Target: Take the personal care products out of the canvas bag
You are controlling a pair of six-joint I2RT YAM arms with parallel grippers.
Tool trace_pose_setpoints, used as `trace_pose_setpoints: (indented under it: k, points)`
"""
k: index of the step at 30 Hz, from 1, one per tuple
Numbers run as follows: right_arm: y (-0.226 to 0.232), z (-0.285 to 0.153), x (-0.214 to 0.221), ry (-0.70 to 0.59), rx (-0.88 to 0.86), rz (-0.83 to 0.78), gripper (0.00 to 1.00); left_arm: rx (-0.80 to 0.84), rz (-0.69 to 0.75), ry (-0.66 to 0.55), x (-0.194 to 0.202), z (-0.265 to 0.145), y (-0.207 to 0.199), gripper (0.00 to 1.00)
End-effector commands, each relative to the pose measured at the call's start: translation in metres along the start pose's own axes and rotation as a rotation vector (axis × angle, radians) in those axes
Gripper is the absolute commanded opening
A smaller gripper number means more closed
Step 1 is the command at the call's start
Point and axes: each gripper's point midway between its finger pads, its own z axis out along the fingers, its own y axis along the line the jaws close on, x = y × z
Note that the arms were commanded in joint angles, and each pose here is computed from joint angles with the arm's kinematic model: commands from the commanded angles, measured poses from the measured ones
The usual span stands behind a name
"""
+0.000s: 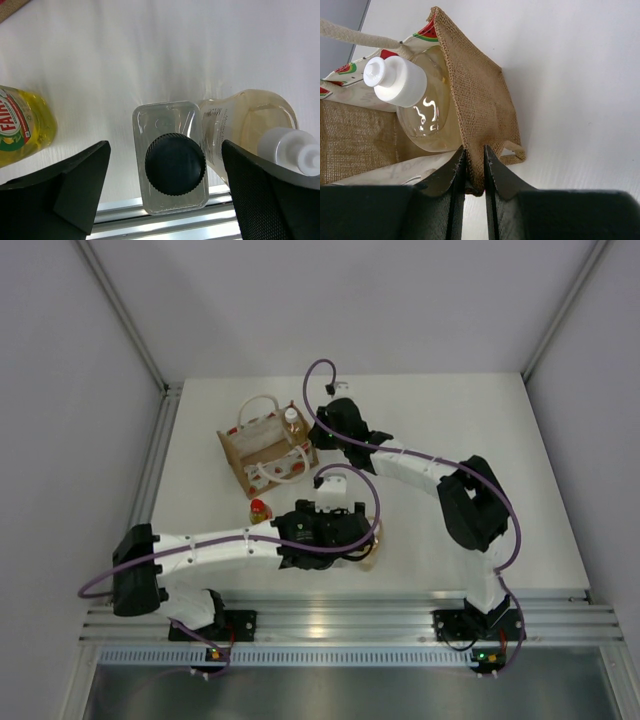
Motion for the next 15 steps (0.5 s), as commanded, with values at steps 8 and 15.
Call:
trace_pose_setpoints:
  k: [8, 15]
  points:
    - [0.013, 0.003, 0.013, 0.035, -0.014, -0.021, 0.04, 0.078, -0.082, -0.255, -0.098, -0.057, 0.01, 0.98]
    - [0.017, 0.003, 0.015, 0.052, -0.041, -0.009, 0.04, -0.067, -0.271, -0.319, -0.159, -0.044, 0.083, 0.95]
